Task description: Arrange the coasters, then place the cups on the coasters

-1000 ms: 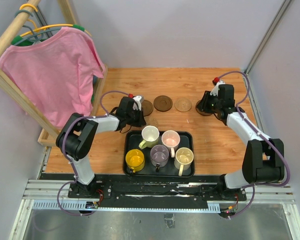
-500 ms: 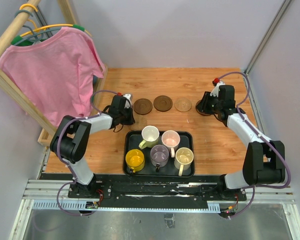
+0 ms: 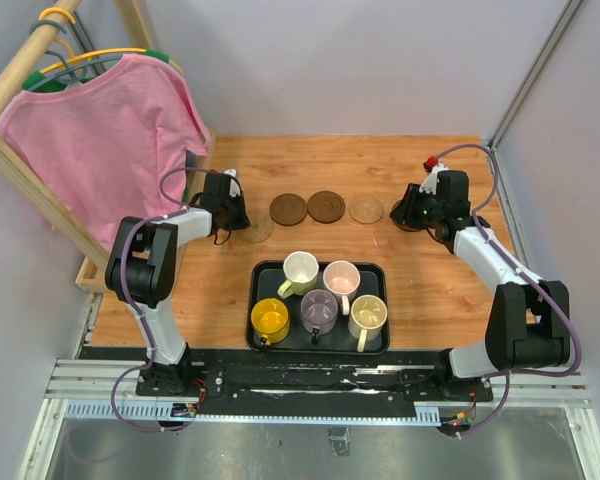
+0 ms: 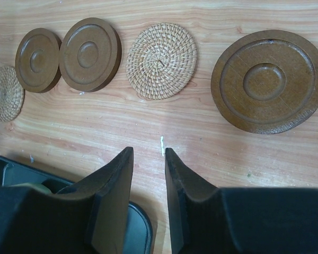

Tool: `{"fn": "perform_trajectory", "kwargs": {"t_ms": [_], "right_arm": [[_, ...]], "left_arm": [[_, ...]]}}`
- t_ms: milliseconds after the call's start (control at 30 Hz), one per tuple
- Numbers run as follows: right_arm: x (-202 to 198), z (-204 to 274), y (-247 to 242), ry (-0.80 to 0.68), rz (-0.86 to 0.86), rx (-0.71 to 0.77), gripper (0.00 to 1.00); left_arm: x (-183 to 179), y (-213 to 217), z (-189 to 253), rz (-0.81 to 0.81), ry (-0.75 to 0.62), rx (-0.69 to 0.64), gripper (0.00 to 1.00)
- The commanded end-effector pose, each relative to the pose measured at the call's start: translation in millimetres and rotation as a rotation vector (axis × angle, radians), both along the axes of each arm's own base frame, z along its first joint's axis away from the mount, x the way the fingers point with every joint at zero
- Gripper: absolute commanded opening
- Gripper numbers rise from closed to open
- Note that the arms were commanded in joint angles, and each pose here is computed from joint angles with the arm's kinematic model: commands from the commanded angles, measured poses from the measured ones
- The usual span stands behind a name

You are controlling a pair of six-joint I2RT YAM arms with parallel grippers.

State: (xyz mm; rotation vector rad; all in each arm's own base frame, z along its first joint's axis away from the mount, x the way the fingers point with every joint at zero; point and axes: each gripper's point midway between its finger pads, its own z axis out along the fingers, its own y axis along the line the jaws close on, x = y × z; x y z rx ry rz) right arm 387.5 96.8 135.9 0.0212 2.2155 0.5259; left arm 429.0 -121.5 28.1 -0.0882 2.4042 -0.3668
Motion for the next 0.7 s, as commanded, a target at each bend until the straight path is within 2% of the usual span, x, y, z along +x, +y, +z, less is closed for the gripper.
{"fn": "perform_trajectory", "kwargs": {"t_ms": [0, 267, 467, 667], "right_arm": [[-4, 3, 9, -0.011, 0.028, 0.013, 0.32], [-1, -2, 15, 0.003, 0.042, 0.017, 0.32], [4, -11, 17, 0.017, 0.047, 0.007, 0.32], [12, -23, 19, 0.035, 0.053, 0.000, 0.31]], "left_arm": [[6, 29, -14, 0.093, 0.060, 0.038, 0.03], [47, 47, 2, 0.177, -0.030, 0.051, 0.03], [69, 22, 12, 0.121, -0.093, -0.073, 0.04], [81, 17, 11, 0.114, -0.079, -0.094, 0.04]]}}
